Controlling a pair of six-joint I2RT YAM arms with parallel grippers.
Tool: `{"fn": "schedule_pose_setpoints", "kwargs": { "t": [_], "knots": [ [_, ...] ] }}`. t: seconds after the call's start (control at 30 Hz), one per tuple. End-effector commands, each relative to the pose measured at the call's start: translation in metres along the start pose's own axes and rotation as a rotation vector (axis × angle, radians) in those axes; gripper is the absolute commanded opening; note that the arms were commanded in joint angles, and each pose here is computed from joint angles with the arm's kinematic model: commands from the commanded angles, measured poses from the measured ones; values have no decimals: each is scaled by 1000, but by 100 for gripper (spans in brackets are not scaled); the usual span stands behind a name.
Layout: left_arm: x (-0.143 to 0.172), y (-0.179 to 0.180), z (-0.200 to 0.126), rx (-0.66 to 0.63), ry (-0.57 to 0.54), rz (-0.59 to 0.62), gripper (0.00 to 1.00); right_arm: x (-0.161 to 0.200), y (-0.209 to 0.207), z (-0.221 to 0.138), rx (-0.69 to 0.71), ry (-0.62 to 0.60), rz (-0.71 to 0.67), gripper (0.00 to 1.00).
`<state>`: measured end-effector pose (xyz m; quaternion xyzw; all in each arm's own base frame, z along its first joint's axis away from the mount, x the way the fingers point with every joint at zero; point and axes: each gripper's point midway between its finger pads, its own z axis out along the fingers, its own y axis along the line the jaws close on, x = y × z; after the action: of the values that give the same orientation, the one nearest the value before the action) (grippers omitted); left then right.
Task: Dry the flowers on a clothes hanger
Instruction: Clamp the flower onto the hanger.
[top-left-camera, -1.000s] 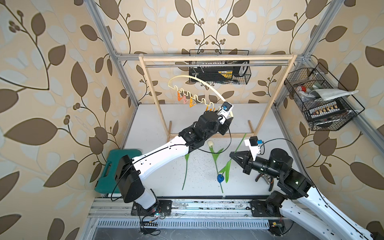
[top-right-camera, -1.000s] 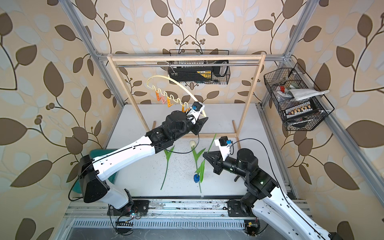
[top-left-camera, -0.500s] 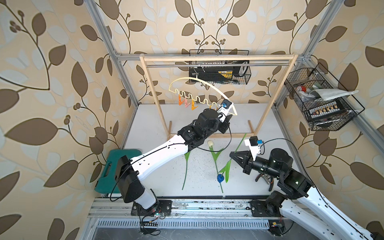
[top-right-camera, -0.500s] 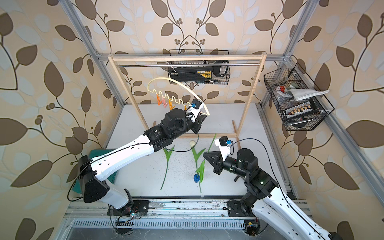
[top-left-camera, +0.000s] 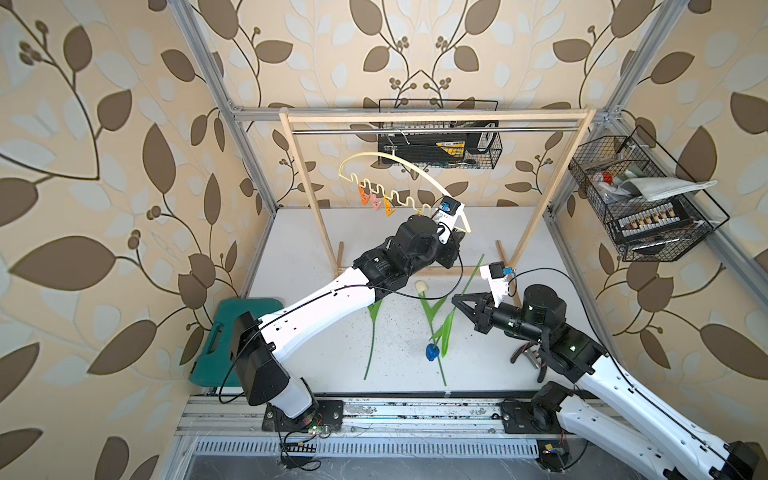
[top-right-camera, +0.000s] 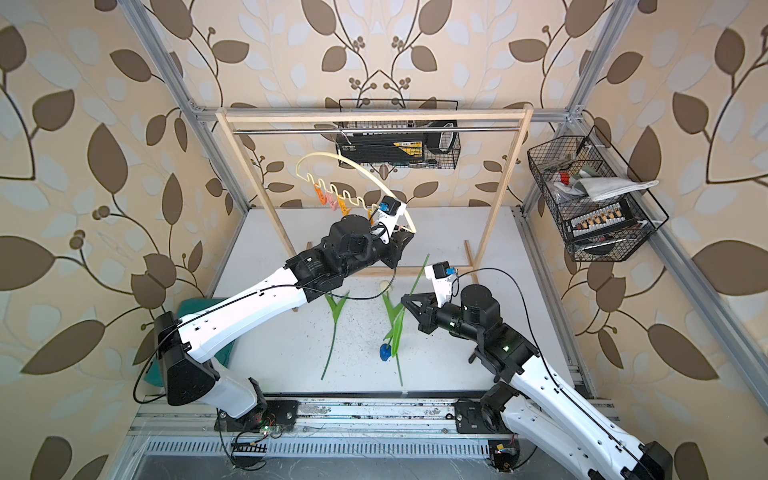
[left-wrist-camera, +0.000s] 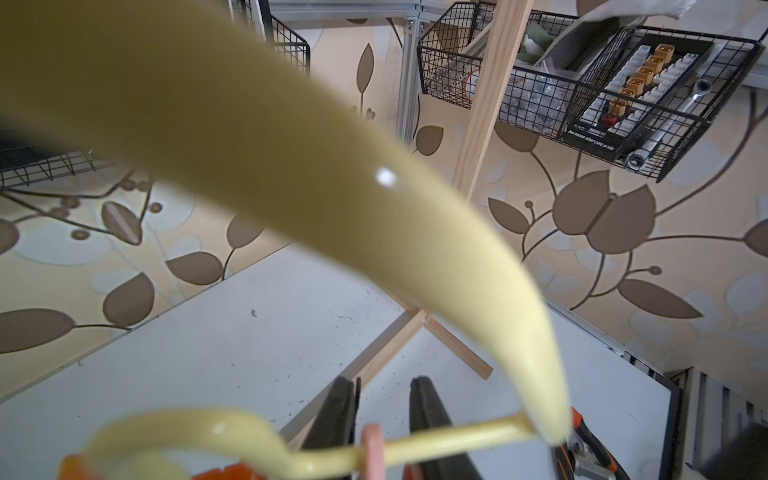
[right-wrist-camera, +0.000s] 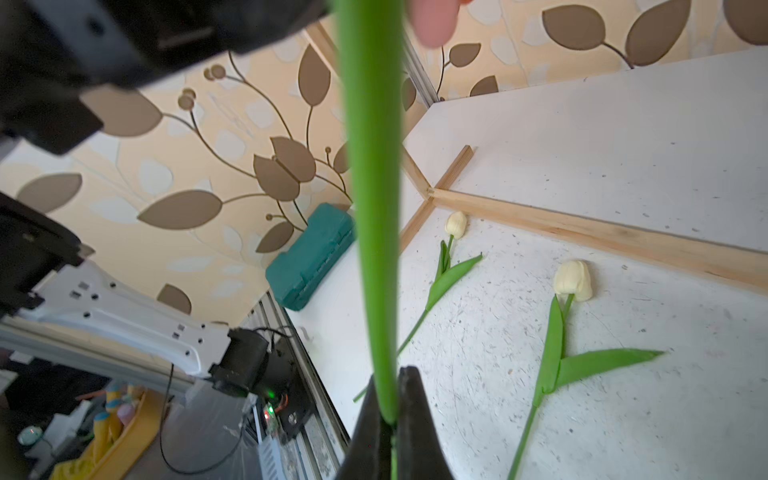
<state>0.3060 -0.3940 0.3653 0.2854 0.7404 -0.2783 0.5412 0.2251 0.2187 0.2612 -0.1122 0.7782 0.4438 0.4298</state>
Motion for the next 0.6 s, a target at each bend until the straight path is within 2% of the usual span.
{"fn": "schedule_pose_setpoints", "kwargs": {
  "t": [0.0, 0.27, 0.57],
  "knots": [
    [-38, -7, -27, 35, -97, -73, 15, -19, 10, 6, -110, -60, 129, 0],
    [-45, -6, -38, 59, -129, -142, 13, -35, 17, 26, -318, -51, 289, 0],
    [-49, -8, -50, 94, -164, -177, 12, -43, 33, 33, -364, 31, 286, 0]
  ]
}}
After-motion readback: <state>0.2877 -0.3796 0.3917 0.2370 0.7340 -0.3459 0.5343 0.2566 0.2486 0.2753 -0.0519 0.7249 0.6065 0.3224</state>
